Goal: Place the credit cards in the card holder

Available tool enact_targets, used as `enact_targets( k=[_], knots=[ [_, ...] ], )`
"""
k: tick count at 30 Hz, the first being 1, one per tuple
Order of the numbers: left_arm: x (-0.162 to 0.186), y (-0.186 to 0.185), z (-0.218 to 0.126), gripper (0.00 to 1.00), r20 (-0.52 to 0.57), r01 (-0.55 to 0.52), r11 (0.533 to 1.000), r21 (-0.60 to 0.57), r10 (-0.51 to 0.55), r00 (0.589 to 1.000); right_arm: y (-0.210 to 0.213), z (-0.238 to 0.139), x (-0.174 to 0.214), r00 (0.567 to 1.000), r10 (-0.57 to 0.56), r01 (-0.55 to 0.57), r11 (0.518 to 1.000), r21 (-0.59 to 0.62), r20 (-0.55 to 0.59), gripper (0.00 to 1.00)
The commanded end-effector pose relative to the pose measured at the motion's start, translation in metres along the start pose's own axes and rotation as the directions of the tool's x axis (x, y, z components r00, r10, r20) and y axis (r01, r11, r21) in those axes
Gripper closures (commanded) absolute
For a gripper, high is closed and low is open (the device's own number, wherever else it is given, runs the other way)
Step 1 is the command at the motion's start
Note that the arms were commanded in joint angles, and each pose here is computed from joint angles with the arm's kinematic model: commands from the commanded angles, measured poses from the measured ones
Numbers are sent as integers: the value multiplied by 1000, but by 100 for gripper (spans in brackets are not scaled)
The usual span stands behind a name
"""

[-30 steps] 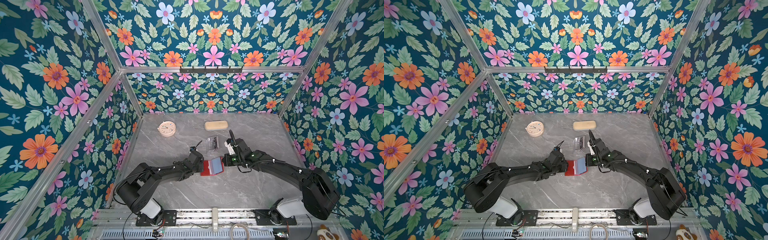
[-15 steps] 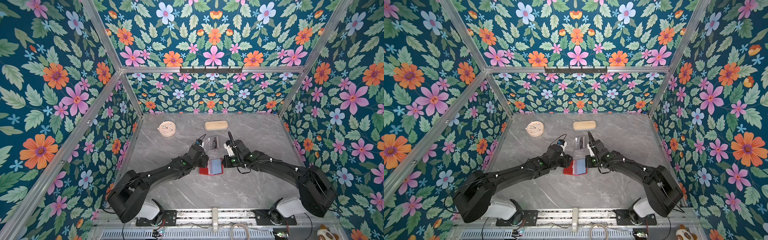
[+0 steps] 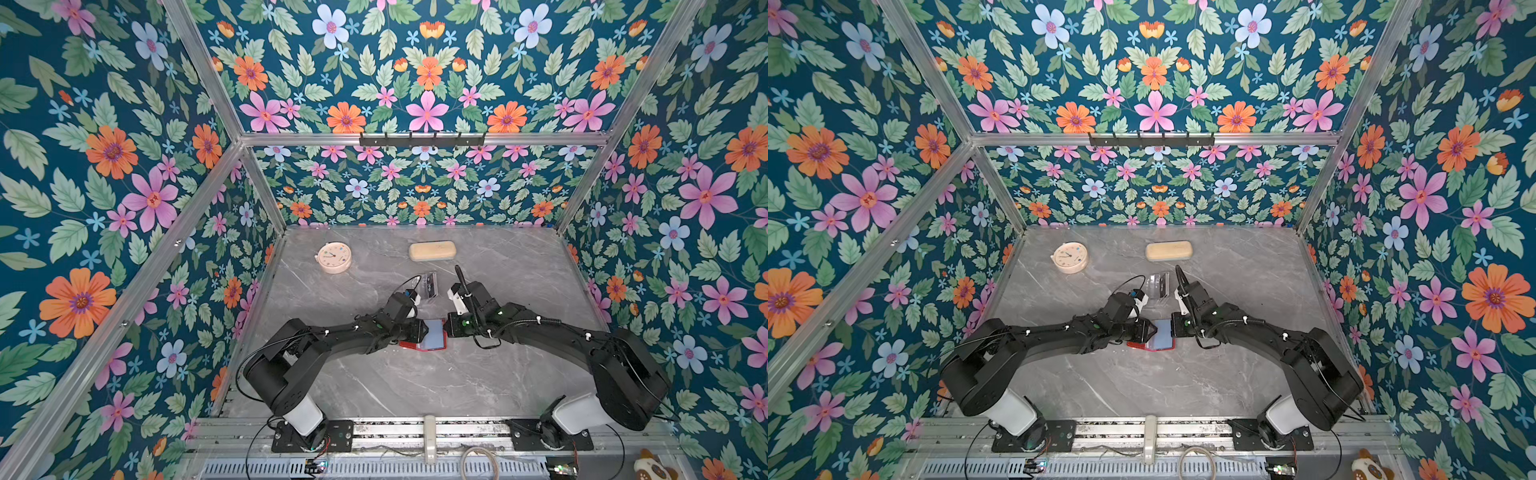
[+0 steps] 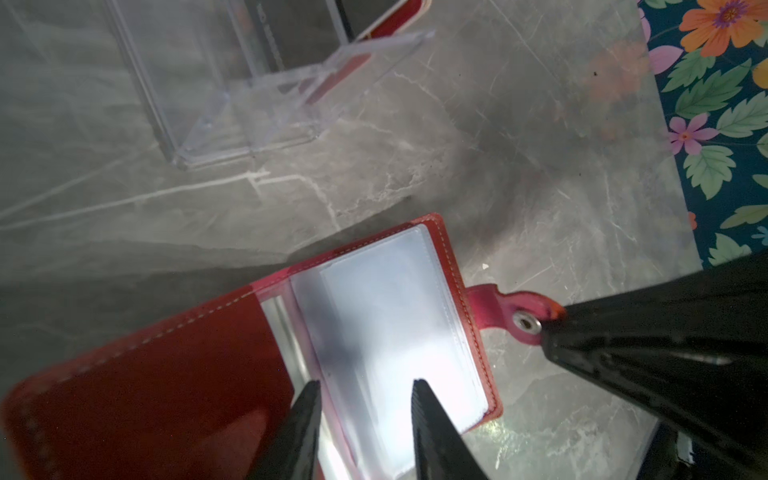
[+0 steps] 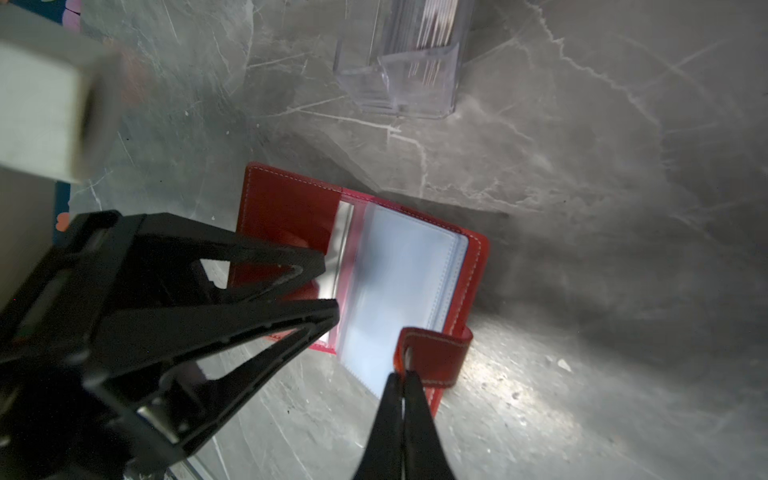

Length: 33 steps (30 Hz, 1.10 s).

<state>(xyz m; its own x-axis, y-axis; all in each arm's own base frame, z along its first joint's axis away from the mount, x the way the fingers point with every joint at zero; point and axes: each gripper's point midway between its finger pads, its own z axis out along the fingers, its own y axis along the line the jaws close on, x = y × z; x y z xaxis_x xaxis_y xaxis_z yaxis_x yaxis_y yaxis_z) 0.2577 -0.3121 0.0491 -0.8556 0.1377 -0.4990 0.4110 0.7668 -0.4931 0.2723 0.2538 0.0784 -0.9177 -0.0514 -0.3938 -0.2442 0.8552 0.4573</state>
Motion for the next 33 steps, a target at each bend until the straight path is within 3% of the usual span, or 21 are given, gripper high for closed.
enact_targets(
  k=[1, 31, 33],
  knots=[
    [-3, -10, 4, 64, 3, 12, 998, 58, -12, 1000, -1, 3, -1, 1000, 10, -10, 1000, 2, 5, 100],
    [10, -8, 25, 70, -52, 63, 994, 91, -58, 997, -4, 13, 1, 1000, 18, -18, 1000, 10, -16, 100],
    [11, -8, 26, 74, -53, 65, 994, 91, -60, 997, -4, 13, 2, 1000, 18, -18, 1000, 11, -17, 100]
  ],
)
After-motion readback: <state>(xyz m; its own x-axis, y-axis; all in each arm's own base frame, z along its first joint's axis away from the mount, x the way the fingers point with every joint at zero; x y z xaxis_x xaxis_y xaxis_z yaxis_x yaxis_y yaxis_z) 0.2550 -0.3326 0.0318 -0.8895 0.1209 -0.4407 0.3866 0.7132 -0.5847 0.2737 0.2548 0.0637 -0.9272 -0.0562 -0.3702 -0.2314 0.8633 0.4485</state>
